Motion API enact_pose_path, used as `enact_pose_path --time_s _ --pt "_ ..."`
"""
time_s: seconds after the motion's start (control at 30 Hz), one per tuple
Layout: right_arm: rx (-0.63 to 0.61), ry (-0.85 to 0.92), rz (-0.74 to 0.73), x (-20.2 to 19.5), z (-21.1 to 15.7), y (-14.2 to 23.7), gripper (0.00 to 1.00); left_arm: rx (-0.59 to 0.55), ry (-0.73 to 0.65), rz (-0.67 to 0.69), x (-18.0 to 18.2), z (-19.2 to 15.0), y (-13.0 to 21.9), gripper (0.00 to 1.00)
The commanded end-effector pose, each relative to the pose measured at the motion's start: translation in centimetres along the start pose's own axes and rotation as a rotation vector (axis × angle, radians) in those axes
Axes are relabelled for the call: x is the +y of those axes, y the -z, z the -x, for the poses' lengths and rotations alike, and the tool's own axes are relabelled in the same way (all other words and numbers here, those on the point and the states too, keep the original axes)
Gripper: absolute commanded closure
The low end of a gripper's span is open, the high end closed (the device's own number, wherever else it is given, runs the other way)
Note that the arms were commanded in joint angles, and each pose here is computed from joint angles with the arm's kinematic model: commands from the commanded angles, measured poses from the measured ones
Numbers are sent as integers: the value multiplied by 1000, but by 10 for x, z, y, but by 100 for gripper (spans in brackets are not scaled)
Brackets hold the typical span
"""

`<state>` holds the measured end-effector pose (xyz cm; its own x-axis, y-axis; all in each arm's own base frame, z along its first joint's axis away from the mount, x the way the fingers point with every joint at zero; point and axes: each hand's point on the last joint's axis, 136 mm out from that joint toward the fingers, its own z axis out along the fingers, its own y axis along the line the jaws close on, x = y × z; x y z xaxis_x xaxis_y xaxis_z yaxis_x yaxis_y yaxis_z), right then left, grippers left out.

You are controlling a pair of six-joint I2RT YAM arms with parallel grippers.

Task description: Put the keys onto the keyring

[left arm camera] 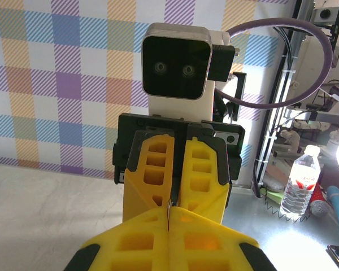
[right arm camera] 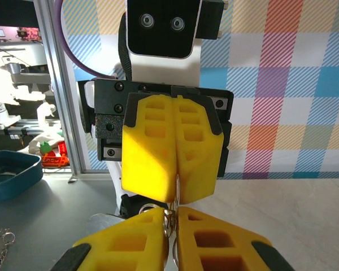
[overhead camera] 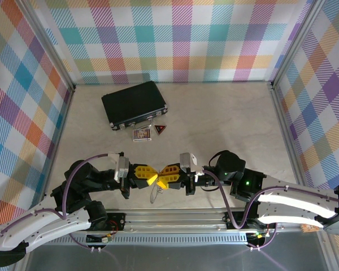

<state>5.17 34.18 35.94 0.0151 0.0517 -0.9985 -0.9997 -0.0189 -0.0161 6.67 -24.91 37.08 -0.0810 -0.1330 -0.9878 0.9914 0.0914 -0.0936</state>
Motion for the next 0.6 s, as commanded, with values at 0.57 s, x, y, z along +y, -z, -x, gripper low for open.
enact_pose_path --time_s 0.57 --pt "17 1 -117 -15 18 11 100 31 -5 55 10 1 -2 100"
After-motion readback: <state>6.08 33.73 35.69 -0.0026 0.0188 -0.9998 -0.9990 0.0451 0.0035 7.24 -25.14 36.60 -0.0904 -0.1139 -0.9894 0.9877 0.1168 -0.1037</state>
